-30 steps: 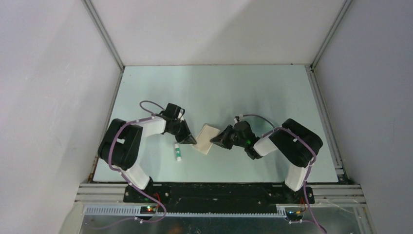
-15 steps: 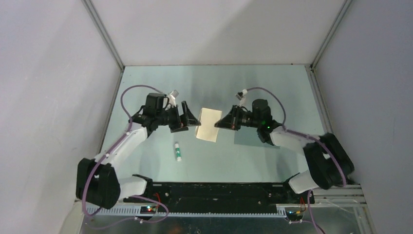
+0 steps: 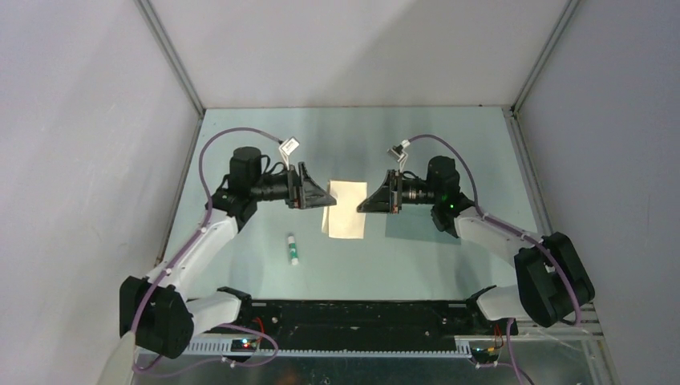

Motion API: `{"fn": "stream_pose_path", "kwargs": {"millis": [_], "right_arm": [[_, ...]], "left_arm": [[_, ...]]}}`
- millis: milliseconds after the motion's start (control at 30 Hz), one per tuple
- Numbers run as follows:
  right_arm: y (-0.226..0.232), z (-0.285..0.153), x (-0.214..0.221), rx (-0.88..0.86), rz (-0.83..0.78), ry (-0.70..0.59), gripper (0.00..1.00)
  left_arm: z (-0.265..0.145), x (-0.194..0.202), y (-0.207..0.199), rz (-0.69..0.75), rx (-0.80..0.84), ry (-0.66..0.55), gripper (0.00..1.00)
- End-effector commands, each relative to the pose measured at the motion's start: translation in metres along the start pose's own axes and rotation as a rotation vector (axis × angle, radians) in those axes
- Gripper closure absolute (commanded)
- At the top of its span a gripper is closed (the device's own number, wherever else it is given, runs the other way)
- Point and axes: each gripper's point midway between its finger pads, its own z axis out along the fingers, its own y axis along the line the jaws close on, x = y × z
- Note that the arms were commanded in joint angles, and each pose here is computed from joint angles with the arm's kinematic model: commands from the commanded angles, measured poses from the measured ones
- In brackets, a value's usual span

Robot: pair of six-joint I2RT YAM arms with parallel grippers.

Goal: Place the letter into the envelope and seal it
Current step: Fold the letter.

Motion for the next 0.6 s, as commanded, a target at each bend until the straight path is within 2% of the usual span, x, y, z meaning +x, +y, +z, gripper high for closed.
{"fn": "stream_pose_path", "kwargs": {"millis": [0,133,200,267,300,333,367,433,467,533,567], "right_arm": [[0.029,0.003,-0.007,-0.114,-0.05,0.028,1.0],[0.031,0.009,-0.006,-0.126,-0.036,0.037,1.0],[0.03,0.012,-0.004,-0.128,-0.026,0.041,1.0],[0.029,0.015,-0.004,-0.128,-0.017,0.039,1.0],[0.029,0.015,-0.006,-0.129,-0.014,0.033,1.0],[0.029,0.016,-0.007,-0.126,-0.01,0.025,1.0],[0.029,0.016,-0.009,-0.125,-0.003,0.019,1.0],[0.029,0.015,-0.013,-0.125,0.003,0.001,0.92],[0.029,0.015,-0.016,-0.124,0.005,-0.012,0.82],[0.031,0.016,-0.024,-0.129,0.004,-0.04,0.7],[0.032,0.016,-0.026,-0.13,0.003,-0.05,0.69]], "left_arm": [[0.001,0.004,-0.025,0.075,0.109,0.044,0.0],[0.007,0.004,-0.029,0.071,0.121,0.051,0.03],[0.008,0.001,-0.034,0.061,0.139,0.037,0.12],[0.009,-0.004,-0.04,0.065,0.156,0.014,0.3],[0.009,-0.007,-0.041,0.059,0.161,0.006,0.53],[0.01,-0.008,-0.041,0.054,0.156,0.001,0.68],[0.011,-0.008,-0.04,0.043,0.151,0.003,0.91],[0.012,-0.007,-0.037,0.022,0.147,0.015,0.99],[0.013,-0.006,-0.036,0.02,0.155,0.021,1.0],[0.013,-0.004,-0.037,0.019,0.166,0.023,1.0],[0.012,-0.002,-0.038,0.017,0.17,0.027,1.0]]}}
